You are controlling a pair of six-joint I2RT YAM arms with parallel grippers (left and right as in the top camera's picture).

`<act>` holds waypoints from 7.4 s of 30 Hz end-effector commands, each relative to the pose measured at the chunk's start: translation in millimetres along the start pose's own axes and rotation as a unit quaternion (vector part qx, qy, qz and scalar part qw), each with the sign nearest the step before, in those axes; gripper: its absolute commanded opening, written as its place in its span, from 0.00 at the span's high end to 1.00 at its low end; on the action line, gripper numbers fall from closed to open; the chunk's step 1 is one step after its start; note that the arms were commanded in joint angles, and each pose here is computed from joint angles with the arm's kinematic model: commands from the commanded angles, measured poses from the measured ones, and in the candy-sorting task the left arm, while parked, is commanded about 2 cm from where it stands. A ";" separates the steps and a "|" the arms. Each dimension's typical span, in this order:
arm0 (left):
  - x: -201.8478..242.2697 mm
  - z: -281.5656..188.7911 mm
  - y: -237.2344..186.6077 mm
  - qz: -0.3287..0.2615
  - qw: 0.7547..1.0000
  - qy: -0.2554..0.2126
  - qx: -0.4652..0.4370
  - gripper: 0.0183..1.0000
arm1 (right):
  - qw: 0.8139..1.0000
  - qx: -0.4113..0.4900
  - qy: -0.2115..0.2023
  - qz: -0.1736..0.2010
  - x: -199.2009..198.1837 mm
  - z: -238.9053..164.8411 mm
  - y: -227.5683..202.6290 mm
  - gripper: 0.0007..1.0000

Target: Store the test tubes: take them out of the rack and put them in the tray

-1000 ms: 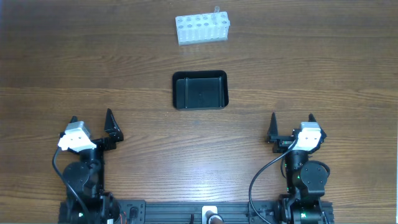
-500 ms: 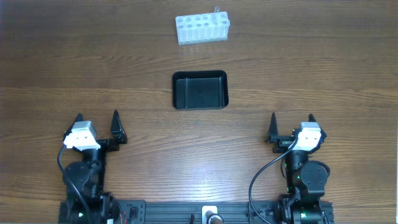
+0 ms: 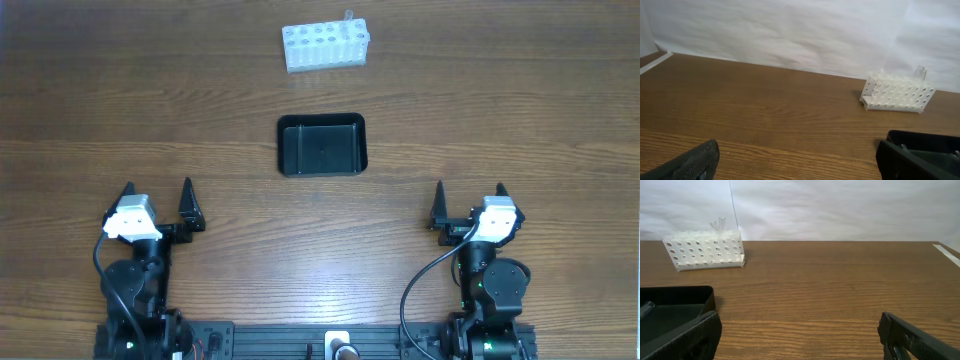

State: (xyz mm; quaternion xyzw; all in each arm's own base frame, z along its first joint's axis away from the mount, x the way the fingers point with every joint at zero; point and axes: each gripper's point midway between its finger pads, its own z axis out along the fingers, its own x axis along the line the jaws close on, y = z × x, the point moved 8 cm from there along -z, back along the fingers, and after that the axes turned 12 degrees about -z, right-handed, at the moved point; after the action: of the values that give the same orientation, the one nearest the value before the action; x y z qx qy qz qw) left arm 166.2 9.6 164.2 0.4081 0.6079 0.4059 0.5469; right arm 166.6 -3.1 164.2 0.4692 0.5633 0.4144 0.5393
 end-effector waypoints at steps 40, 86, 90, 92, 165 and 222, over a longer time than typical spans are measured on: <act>-0.4 -0.1 -1.7 0.009 1.000 -0.007 0.003 0.00 | 0.981 0.189 0.036 0.013 -20.6 53.1 260.5 0.01; -0.4 -0.1 -1.7 0.009 1.000 -0.007 0.003 0.00 | 0.980 0.197 0.004 -0.041 210.1 343.3 74.0 0.08; -0.4 -0.1 -1.7 0.009 1.000 -0.007 0.003 0.00 | 0.979 0.199 0.004 -0.043 213.9 346.8 63.8 0.08; -0.4 -0.1 -1.7 0.009 1.000 -0.007 0.003 0.00 | 0.980 0.196 0.004 -0.041 215.3 348.5 61.0 0.09; -0.4 -0.1 -1.7 0.009 1.000 -0.007 0.003 0.00 | 0.985 0.169 0.009 -0.022 184.8 248.5 214.9 0.99; -0.4 -0.1 -1.7 0.009 1.000 -0.007 0.003 0.00 | 0.825 0.541 0.137 0.092 242.2 231.0 38.0 0.96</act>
State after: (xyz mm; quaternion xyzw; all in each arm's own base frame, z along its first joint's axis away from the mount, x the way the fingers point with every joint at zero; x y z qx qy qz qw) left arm 166.3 9.0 164.2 0.4111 0.6059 0.4049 0.5477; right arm 401.9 232.9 140.2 0.6672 0.7237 0.1569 0.0809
